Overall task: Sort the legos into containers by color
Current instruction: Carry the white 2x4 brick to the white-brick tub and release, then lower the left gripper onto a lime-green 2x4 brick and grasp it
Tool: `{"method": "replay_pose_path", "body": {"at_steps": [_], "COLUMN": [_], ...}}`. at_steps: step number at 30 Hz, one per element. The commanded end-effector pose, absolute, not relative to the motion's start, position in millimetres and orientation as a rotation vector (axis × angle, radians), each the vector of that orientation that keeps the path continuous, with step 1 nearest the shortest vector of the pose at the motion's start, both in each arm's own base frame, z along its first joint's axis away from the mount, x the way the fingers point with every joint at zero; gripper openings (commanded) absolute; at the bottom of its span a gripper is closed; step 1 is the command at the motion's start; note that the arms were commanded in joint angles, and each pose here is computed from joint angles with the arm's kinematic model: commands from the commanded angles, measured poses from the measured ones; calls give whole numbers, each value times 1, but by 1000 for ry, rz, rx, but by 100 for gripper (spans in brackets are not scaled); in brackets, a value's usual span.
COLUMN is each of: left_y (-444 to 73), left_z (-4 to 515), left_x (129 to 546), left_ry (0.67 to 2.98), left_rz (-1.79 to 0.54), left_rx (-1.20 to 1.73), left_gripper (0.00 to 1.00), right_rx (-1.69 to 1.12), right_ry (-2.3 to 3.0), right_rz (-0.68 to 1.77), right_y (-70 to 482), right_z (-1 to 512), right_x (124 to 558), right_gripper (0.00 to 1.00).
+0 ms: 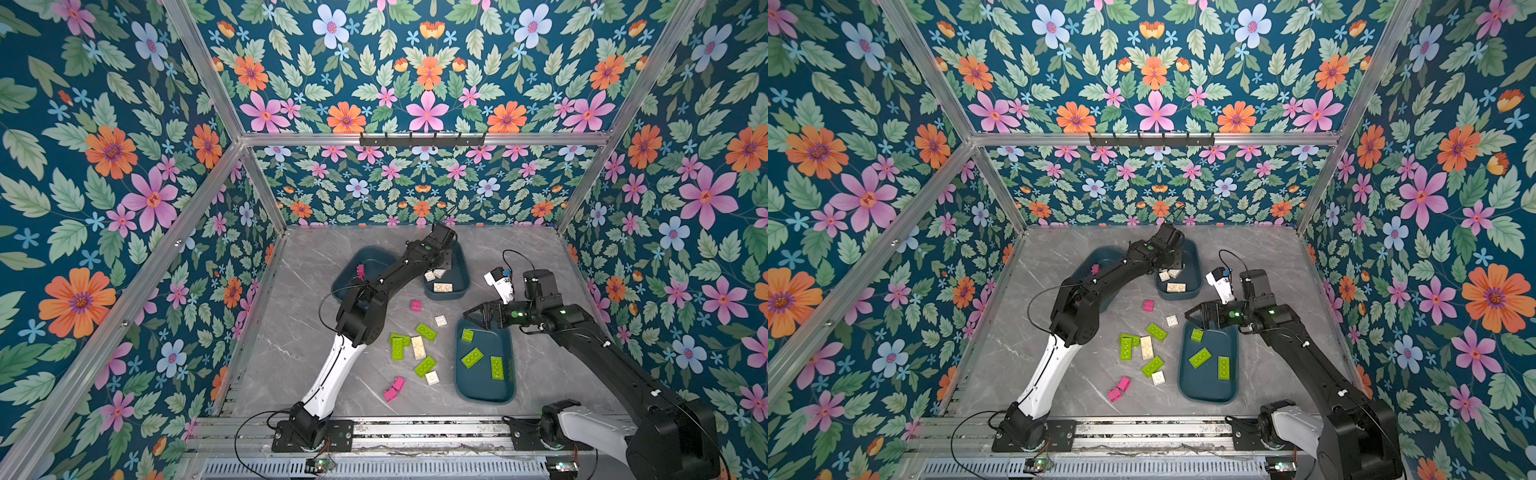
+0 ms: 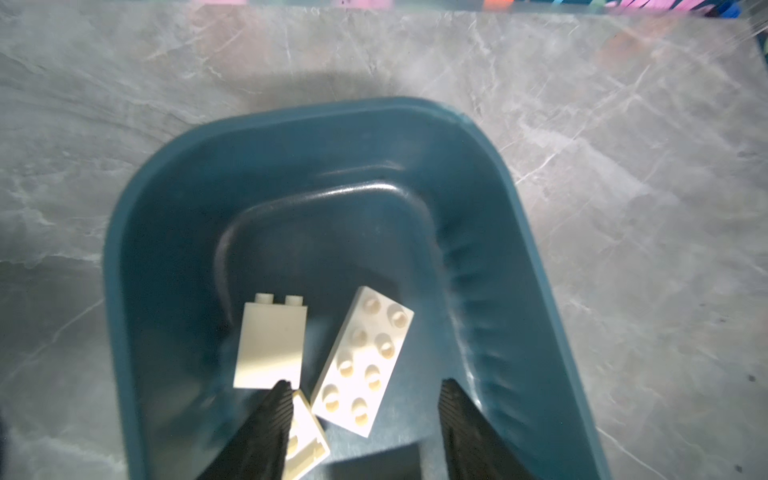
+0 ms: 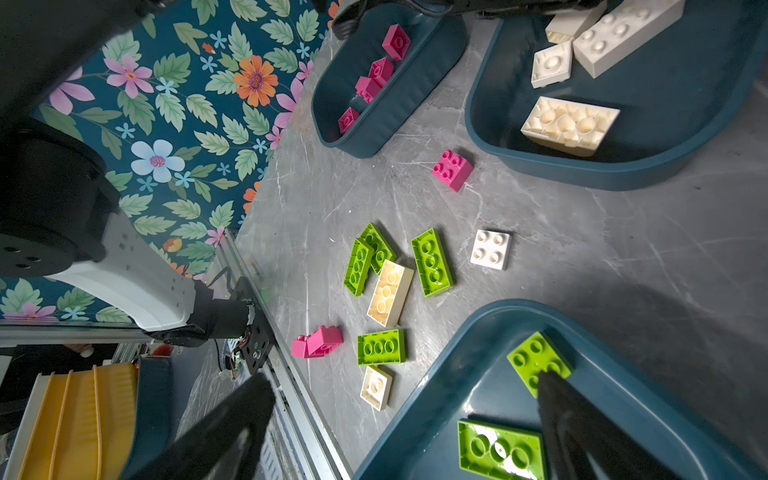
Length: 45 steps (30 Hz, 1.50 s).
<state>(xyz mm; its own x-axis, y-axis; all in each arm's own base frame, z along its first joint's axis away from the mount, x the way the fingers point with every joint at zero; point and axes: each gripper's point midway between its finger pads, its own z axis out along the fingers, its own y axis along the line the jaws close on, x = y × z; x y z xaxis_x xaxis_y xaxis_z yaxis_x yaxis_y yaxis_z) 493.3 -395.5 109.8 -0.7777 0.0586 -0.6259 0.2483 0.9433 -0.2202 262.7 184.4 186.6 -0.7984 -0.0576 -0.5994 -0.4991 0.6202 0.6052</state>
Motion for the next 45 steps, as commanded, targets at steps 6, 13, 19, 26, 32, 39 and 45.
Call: {"method": "replay_pose_path", "body": {"at_steps": [6,13,19,26,32,39,45], "left_y": [-369,-327,-297,-271,-255,-237,-236], "left_z": [137,140,126,106,85,59,40], "left_x": [449,382,318,255,209,189,191], "left_ry": [2514,2594,2695,2783,2857,2884,2877], "left_rz": [-399,-347,-271,-223,-183,-165,-141], "left_rx": [197,123,87,-9,-13,4,38], "left_gripper": [74,76,76,75,72,66,61], "right_rx": [-458,-467,-482,-485,-482,-477,-470], "right_ry": [2291,2283,2279,2288,2295,2307,2311], "right_rz": [1079,1112,1146,1170,1183,1195,1195], "right_y": [185,188,191,192,192,191,190], "right_z": [190,191,193,189,185,178,177], "right_x": [265,264,261,255,250,246,244], "right_gripper": [99,99,99,99,99,99,99]}}
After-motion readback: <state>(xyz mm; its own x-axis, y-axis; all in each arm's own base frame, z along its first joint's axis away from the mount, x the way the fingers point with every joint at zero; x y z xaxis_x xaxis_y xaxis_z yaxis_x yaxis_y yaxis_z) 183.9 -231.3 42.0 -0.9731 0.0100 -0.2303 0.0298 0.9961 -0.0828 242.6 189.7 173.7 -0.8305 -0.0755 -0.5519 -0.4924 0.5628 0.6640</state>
